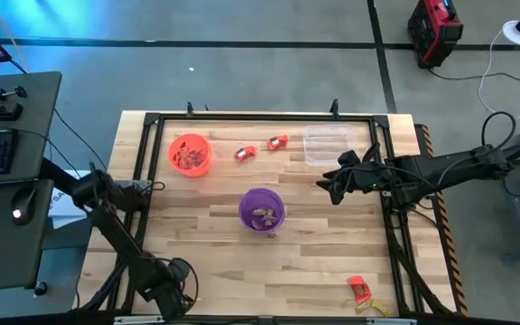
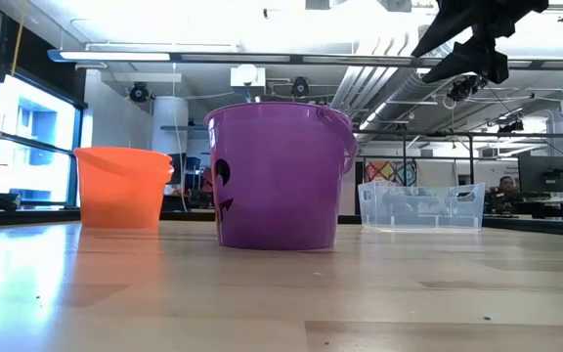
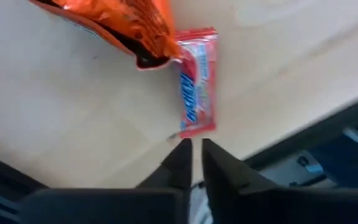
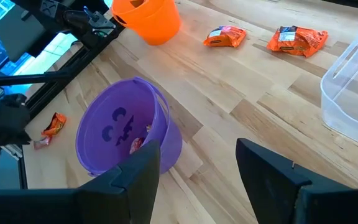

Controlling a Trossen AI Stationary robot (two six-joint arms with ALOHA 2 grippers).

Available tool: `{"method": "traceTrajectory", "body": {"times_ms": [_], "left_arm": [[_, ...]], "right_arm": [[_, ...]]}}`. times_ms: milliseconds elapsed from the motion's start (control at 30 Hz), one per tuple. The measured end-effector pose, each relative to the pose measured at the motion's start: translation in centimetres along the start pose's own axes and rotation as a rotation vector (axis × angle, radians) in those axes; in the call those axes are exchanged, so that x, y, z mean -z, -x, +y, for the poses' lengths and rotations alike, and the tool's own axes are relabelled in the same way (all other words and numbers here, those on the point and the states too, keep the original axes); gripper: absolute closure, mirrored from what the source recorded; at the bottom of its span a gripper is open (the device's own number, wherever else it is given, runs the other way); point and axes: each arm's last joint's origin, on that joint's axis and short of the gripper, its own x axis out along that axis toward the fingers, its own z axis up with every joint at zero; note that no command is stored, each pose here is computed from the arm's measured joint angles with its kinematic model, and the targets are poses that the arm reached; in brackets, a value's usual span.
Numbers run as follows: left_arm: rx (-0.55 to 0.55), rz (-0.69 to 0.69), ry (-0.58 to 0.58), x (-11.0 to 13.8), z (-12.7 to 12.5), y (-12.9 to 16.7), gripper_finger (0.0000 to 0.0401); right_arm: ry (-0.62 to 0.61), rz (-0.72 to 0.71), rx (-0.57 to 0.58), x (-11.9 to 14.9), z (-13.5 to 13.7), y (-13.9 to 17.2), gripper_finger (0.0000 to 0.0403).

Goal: Sort candy by brand, put in halloween buckets
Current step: Put the red candy into the purple bucket

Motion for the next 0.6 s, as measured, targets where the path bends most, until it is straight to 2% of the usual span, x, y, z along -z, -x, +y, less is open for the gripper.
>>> {"method": "traceTrajectory", "body": {"times_ms": [67,233,333,433,600], "left_arm": [[0.029,-0.011,-0.032,0.1,0.1,0.9,0.0391],[0.031,-0.048,-0.061,0.1,0.8,2.2,0.038],[0.044,-0.049,-0.028,0.1,0.7,2.3,0.0371],[0.063,-0.041,-0.018,0.2,0.4,2.0,0.0343],[0.06,-0.052,-0.004,0.1,0.1,1.2,0.0264]], "right_arm": [[0.001,0.001,0.001,0.0,0.0,0.0,0.0199],[0.021,0.005,0.009,0.1,-0.1,0.0,0.0199],[0.025,0.011,0.015,0.1,-0.1,0.0,0.0199],[0.025,0.017,0.021,0.2,-0.2,0.0,0.0199],[0.024,0.018,0.021,0.2,-0.2,0.0,0.0199]]}}
